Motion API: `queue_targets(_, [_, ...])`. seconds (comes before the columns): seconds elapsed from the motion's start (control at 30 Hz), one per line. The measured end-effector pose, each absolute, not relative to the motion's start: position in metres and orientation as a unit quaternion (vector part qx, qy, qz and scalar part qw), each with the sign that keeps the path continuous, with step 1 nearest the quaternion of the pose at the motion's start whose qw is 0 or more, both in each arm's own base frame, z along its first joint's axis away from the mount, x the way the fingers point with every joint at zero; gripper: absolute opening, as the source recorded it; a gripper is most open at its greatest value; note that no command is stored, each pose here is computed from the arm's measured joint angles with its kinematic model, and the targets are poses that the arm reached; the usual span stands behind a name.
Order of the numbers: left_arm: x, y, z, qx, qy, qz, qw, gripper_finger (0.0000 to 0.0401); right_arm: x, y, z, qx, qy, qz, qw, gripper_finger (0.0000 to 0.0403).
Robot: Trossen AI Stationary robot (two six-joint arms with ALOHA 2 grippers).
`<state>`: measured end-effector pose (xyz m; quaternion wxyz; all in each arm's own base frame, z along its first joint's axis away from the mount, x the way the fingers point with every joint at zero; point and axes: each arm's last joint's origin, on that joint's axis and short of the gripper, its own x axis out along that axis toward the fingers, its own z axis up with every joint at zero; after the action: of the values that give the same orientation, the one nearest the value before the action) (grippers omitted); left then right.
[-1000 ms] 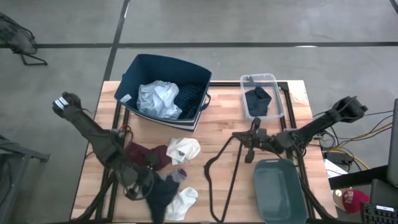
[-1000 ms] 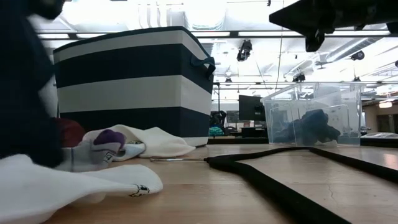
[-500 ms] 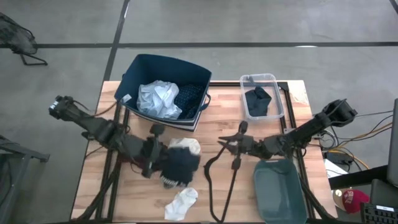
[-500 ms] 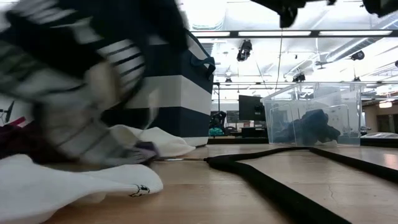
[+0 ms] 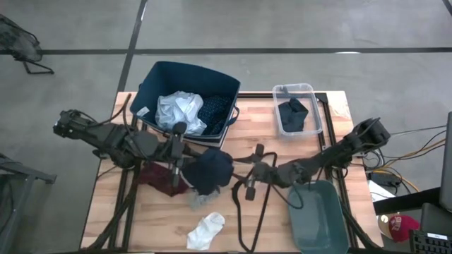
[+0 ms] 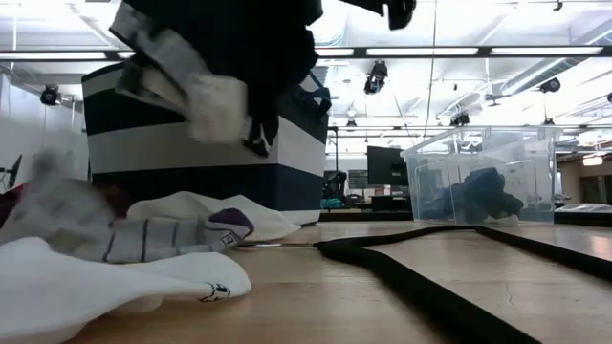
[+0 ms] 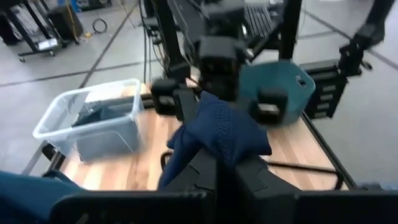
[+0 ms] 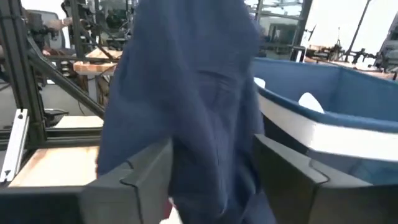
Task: Pick & Place Cloths
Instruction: Put the black boxer into the transparent bin
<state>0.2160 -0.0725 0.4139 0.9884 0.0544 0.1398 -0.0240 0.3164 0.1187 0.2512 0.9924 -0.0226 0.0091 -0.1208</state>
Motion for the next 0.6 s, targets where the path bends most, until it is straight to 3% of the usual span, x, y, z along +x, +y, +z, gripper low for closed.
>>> queue_targets(0.27, [0.219, -0.068, 0.417, 0.076, 0.122, -0.008, 0.990, 0.0016, 0.346, 0.133, 0.252, -0.072, 0.016, -0.107, 0.991, 0.0284])
queue_targets(0.6, [0.243, -0.078, 0.405, 0.080, 0.131, -0.024, 0.988, 0.0017, 0.383, 0.149, 0.263, -0.116, -0.003, -0.097, 0.988, 0.0308])
